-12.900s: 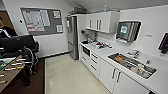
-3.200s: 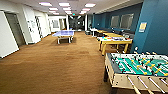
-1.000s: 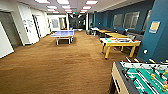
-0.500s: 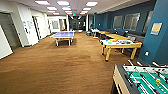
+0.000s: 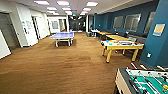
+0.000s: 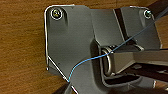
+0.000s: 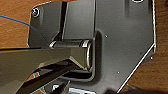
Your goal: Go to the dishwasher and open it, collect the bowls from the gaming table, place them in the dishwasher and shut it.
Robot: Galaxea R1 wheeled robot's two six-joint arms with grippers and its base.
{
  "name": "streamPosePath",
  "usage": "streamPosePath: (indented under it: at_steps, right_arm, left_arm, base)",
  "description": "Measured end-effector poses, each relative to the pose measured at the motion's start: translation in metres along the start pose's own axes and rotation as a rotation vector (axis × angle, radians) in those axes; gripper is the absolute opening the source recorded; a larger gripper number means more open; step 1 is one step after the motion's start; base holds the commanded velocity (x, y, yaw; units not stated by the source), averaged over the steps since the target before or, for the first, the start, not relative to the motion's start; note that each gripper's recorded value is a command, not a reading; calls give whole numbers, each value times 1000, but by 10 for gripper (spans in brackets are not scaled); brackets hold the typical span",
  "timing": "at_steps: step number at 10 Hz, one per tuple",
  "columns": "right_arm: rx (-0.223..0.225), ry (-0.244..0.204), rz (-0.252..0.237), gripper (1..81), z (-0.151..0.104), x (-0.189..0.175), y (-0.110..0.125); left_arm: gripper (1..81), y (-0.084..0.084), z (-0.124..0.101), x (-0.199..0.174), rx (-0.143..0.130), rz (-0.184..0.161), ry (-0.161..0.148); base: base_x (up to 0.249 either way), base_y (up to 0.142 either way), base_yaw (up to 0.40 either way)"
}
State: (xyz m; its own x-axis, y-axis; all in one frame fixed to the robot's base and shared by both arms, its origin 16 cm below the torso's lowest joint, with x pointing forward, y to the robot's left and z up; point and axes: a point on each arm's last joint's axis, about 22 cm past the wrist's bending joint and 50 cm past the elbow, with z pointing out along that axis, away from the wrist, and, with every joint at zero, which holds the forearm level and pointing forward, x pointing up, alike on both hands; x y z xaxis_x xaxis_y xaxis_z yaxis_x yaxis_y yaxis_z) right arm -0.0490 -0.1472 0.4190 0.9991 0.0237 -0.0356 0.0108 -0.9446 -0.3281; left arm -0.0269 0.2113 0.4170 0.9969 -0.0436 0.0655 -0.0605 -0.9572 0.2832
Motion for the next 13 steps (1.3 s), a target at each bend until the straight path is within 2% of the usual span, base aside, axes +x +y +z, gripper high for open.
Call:
streamPosePath:
  at_steps: [3,5,7,9,13]
  right_arm:
    - [1,-3,1,811,0,-3,-1]
    - [1,8,-2,811,0,6,-1]
    - [1,-10,2,811,1,-8,-1]
    - [0,6,-3,811,0,4,-1]
    - [0,5,-3,811,0,4,0]
  left_arm:
    - [811,0,0,-4,1,-1,-5]
    - [811,0,0,5,0,1,7]
    - [811,2,0,-8,-1,-2,-11]
    - [811,2,0,-6,-2,-2,-5]
    - [811,3,1,-6,-4,-1,-5]
  base:
    - [195,0,0]
    - [195,0,0]
    - [195,0,0]
    - [195,0,0]
    - [196,0,0]
